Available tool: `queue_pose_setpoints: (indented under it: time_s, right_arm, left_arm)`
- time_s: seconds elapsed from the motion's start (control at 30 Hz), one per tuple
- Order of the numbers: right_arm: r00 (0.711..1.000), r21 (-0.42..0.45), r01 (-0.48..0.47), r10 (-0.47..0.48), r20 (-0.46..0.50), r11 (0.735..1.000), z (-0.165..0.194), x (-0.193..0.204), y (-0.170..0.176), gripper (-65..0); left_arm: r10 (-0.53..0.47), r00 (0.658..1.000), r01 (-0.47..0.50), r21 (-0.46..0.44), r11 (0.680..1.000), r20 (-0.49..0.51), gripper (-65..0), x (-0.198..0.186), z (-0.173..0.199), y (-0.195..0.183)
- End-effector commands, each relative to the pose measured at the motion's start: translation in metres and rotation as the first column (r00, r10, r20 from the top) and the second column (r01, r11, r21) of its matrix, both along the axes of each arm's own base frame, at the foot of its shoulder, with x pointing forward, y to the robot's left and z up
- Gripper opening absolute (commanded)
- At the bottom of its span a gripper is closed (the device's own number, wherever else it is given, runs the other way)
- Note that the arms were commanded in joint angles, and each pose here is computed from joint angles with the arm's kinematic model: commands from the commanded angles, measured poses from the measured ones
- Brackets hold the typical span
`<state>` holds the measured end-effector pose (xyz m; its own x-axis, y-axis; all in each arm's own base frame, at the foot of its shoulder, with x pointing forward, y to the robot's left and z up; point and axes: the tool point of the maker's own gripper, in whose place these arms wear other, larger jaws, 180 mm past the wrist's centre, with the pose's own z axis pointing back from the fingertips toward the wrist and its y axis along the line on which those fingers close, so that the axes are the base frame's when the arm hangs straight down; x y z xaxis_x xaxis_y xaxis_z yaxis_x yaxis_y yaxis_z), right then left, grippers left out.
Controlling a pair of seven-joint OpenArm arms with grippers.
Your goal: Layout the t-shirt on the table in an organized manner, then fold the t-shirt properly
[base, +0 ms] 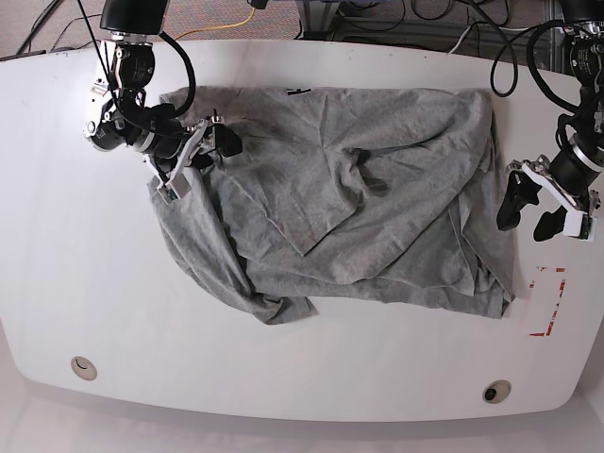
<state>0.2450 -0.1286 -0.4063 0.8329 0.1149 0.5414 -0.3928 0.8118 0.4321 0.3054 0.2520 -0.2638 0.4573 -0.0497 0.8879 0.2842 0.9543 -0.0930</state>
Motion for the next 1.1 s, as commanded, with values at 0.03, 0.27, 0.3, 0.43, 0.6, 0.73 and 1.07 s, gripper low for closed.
queue_pose_setpoints:
  time_s: [0.03,0.27,0.3,0.43,0.6,0.73,1.07]
  right_arm:
    - [0.999,0.015,0.009,-0.010,0.040,1.000,0.009,0.010,-0.002,-20.3]
    - [0.998,0.016,0.010,-0.011,0.068,1.000,0.017,0.021,-0.002,-16.2]
    - [0.997,0.016,0.010,-0.011,0.070,1.000,0.017,0.022,-0.002,-14.7]
    - [0.996,0.015,0.010,-0.011,0.087,1.000,0.022,0.028,-0.003,-10.8]
    - [0.995,0.014,-0.001,-0.001,0.097,1.000,0.024,0.030,-0.001,-11.1]
    - [0.996,0.016,-0.005,0.003,0.094,1.000,0.024,0.029,-0.001,-21.2]
    - [0.997,0.034,-0.006,0.004,0.072,0.999,0.017,0.020,0.007,-40.9]
  left_arm:
    - [-0.006,0.999,0.006,0.007,1.000,0.052,-23.5,0.006,0.017,0.003]
    - [-0.006,0.999,0.006,0.007,1.000,0.052,-23.5,0.006,0.017,0.003]
    - [-0.006,0.999,0.006,0.007,1.000,0.052,-23.5,0.006,0.017,0.003]
    - [-0.006,0.999,0.006,0.007,1.000,0.052,-23.5,0.006,0.017,0.003]
    - [-0.006,0.999,0.006,0.007,1.000,0.052,-23.5,0.006,0.017,0.003]
    - [-0.006,0.999,0.006,0.005,1.000,0.052,-23.5,0.006,0.016,0.002]
    - [-0.006,0.999,0.005,0.007,1.000,0.051,-23.5,0.006,0.016,0.002]
